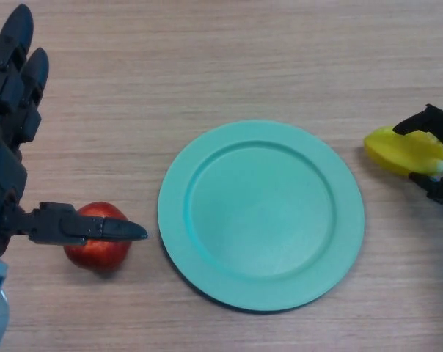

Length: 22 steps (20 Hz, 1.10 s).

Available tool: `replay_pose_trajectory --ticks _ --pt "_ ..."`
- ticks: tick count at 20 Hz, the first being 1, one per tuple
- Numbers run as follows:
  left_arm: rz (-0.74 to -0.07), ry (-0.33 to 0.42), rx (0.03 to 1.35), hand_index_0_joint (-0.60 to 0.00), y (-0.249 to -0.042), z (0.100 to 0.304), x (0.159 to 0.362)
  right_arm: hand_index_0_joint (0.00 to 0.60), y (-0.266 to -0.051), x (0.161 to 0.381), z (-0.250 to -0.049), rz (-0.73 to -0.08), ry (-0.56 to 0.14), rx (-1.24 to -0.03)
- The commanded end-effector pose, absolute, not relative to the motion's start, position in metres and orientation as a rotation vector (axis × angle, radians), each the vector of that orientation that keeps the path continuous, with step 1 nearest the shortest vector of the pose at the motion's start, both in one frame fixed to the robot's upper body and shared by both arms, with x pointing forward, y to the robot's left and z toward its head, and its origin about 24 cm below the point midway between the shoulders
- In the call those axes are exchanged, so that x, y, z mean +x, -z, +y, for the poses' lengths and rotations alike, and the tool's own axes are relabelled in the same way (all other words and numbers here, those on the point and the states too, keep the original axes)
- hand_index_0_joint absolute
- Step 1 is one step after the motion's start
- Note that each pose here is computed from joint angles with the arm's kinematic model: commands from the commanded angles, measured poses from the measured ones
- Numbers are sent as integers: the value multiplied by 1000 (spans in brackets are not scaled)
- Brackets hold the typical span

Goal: Pick up the yellow starfruit and place it on the plate

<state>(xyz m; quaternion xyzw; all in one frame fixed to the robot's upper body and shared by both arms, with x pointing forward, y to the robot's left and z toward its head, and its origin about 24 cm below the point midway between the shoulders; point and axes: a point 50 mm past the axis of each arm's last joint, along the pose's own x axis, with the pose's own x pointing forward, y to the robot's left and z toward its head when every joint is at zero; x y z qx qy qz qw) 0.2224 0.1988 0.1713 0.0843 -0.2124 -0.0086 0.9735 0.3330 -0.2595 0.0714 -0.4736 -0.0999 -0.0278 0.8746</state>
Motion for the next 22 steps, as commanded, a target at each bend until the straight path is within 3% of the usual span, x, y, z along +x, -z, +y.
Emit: replay_pose_trajectory --ticks 1,6,9,11,15,17,18,21,22 --pt "-648 7 219 0 -200 203 210 600 -123 338 -278 -434 228 -1072" --pt "-653 6 211 0 -200 204 210 600 -135 334 -271 -487 208 -1137" --pt "-646 7 201 0 -200 204 211 600 -151 329 -261 -541 197 -1101" --pt "-643 8 186 0 -200 204 211 600 -154 326 -250 -550 142 -1035" --pt "-639 13 179 0 -200 202 212 600 -166 316 -232 -612 104 -1018" --pt "-636 15 180 0 -200 203 211 600 -168 308 -216 -596 22 -840" --pt "-636 15 182 0 -200 203 211 600 -169 306 -211 -596 15 -810" --pt "-631 15 183 0 -199 203 211 600 -171 294 -180 -531 -103 -459" --pt "-630 16 180 0 -199 203 211 600 -171 291 -175 -528 -118 -444"
